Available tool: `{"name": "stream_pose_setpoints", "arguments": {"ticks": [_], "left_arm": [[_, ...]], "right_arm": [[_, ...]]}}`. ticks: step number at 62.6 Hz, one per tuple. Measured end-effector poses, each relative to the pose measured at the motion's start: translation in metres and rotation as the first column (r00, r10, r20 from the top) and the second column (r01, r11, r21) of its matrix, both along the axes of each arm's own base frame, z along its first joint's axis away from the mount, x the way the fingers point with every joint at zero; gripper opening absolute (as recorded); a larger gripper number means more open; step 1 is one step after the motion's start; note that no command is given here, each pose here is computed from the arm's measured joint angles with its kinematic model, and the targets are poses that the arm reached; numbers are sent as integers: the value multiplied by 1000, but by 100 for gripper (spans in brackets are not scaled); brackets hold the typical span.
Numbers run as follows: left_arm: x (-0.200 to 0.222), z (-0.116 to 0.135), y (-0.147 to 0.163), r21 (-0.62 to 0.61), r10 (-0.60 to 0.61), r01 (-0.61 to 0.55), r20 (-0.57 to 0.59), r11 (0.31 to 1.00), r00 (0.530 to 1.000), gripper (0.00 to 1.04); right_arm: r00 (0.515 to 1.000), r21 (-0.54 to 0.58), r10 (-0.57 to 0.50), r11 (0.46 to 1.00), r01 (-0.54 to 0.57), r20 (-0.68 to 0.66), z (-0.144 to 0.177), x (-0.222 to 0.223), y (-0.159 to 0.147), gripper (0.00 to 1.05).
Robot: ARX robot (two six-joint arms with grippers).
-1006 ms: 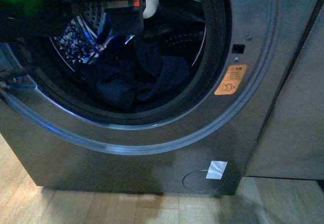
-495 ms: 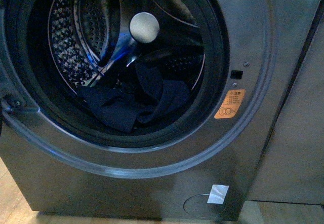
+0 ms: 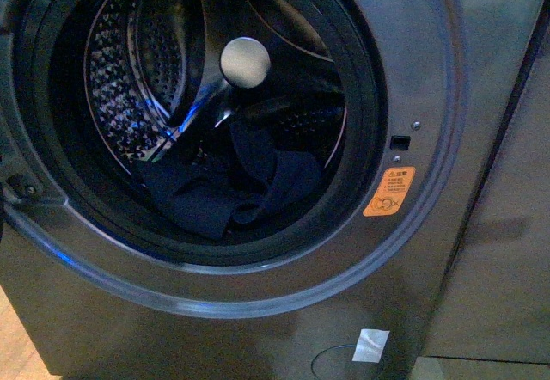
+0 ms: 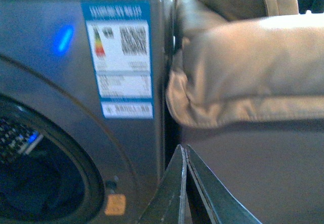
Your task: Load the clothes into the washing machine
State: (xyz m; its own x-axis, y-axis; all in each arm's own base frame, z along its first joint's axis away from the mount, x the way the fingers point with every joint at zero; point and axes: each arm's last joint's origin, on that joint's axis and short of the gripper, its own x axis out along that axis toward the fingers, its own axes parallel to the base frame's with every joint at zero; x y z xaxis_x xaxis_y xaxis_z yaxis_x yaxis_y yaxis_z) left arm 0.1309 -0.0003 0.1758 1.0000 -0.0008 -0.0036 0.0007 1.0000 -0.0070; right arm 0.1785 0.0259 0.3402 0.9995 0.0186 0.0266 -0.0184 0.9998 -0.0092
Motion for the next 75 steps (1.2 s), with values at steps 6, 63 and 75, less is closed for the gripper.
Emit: {"name": "stream_pose_setpoints", "arguments": {"ticks": [6, 63, 75], "left_arm": [[-3, -5, 0, 0, -3, 3, 13, 1000, 1000, 4], [-34, -6, 0, 0, -2, 2, 19, 1000, 1000, 4], [-34, -6, 0, 0, -2, 2, 18, 1000, 1000, 4]], "right_arm": [[999, -6, -17, 1000, 17, -35, -40, -8, -7, 2], [999, -3, -18, 1000, 18, -27, -154, -60, -26, 2], [1000, -2, -18, 1000, 17, -26, -160, -65, -26, 2]]}}
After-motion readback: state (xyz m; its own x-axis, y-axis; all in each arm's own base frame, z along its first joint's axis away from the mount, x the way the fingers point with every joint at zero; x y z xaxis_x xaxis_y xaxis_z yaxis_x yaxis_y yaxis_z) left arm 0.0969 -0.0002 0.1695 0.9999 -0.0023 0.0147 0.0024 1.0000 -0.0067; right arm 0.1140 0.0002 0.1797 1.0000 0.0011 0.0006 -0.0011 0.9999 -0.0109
